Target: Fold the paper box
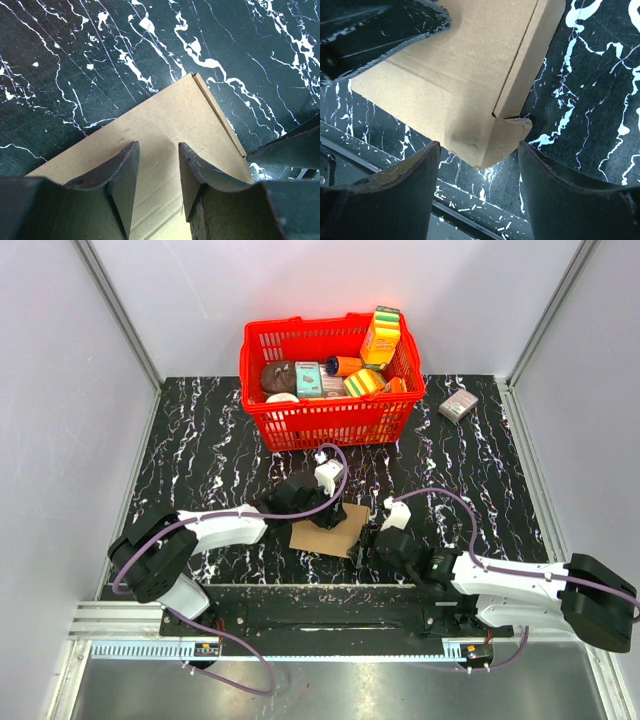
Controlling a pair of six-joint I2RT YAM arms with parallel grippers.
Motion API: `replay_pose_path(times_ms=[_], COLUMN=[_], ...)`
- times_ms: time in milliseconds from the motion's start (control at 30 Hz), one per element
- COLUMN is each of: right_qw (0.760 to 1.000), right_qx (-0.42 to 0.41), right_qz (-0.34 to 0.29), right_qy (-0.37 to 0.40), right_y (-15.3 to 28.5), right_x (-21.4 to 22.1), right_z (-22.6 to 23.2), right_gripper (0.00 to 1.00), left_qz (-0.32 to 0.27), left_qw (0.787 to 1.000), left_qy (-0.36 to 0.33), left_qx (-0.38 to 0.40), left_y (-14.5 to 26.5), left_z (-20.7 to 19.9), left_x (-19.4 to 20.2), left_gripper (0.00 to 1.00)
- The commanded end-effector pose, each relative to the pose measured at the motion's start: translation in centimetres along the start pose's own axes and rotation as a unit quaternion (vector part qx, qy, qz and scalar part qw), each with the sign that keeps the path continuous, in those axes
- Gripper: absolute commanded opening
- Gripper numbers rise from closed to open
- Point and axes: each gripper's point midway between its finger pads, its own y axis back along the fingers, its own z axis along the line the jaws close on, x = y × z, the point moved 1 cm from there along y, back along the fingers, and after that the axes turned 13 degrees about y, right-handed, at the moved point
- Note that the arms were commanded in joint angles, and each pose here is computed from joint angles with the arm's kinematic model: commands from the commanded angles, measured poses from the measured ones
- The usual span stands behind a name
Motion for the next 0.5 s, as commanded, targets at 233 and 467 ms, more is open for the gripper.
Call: replay_pose_path(times_ms=[233,467], right_qw=[1.000,0.999], right_qx=[-0.011,-0.013], right_qz=[-0.021,-0.023], right_qy=[-0.015,-0.019], right_y=[-0.5,-0.3], right_x=[-1.3,-1.2], right_z=[0.8,0.6], right_gripper=[0.70,0.70], left_qz=[0.015,-0.012], left_qw=[0.999,0.997], left_qy=[-0.012,-0.028], left_qx=[-0.031,-0.065], left_y=[0.7,2.2], left_z=[0.9,1.1], left_x=[0.3,-2.1], left_gripper=[0.41,0.43])
